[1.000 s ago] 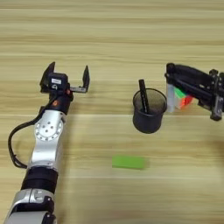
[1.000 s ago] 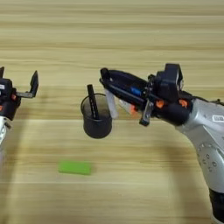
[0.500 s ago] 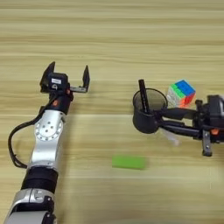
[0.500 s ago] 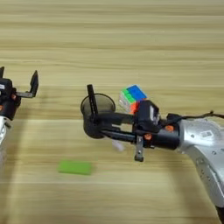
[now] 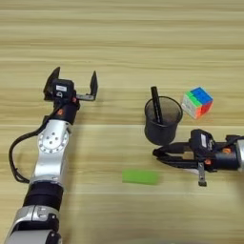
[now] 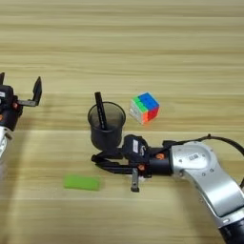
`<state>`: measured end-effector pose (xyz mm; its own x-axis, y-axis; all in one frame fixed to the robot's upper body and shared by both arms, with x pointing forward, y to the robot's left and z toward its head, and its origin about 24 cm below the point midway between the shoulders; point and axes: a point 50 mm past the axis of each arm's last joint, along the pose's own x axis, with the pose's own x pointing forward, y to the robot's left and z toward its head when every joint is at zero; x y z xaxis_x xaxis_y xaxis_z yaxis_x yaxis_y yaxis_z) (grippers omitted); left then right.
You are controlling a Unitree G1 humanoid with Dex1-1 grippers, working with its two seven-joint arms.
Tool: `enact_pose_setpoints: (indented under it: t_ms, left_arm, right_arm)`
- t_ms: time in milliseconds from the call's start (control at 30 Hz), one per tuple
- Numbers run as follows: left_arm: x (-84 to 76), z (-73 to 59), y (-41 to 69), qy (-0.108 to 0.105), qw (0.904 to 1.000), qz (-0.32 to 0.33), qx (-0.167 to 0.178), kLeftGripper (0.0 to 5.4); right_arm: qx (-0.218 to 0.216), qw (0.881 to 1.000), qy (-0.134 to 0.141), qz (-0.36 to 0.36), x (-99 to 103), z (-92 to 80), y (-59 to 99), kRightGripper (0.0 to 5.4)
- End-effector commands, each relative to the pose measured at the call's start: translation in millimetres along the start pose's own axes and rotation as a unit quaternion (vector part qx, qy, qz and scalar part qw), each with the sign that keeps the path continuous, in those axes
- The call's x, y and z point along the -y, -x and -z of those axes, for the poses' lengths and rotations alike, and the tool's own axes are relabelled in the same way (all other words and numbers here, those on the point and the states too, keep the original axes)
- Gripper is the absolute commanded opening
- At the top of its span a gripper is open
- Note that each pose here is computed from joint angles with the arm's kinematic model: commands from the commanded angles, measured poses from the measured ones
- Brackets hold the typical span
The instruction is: Move the objects on the table
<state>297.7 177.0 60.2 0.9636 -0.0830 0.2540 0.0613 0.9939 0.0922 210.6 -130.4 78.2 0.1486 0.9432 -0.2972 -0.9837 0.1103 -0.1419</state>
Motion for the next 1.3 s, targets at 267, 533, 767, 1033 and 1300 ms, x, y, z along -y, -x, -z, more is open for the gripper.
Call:
enact_pose_setpoints:
  t_ms: [267, 533, 767, 1033, 1300]
  left_arm:
    - [3.1, -2.9, -1.5, -0.004, 0.9999, 0.005, 0.008, 5.40]
    - [3.2, -3.1, -1.4, -0.004, 0.9999, 0.005, 0.009, 5.40]
    - [2.9, -2.9, -1.3, -0.004, 0.9999, 0.005, 0.009, 5.40]
    - [3.1, -2.9, -1.5, -0.004, 0.9999, 0.005, 0.009, 5.40]
    - [3.1, -2.8, -1.6, -0.004, 0.9999, 0.005, 0.009, 5.40]
  right_arm:
    - [-0.027, 0.999, -0.006, 0.022, 9, 20.5, -24.7, 0.68]
    - [-0.037, 0.999, -0.025, 0.024, 9, 32.7, -32.7, 0.68]
    - [-0.034, 0.999, -0.030, 0.015, 7, 34.4, -34.4, 0.68]
    - [-0.023, 0.999, -0.024, 0.012, 6, 29.0, -33.5, 1.70]
    - [0.024, 1.000, -0.015, 0.010, 6, 9.9, -27.7, 2.49]
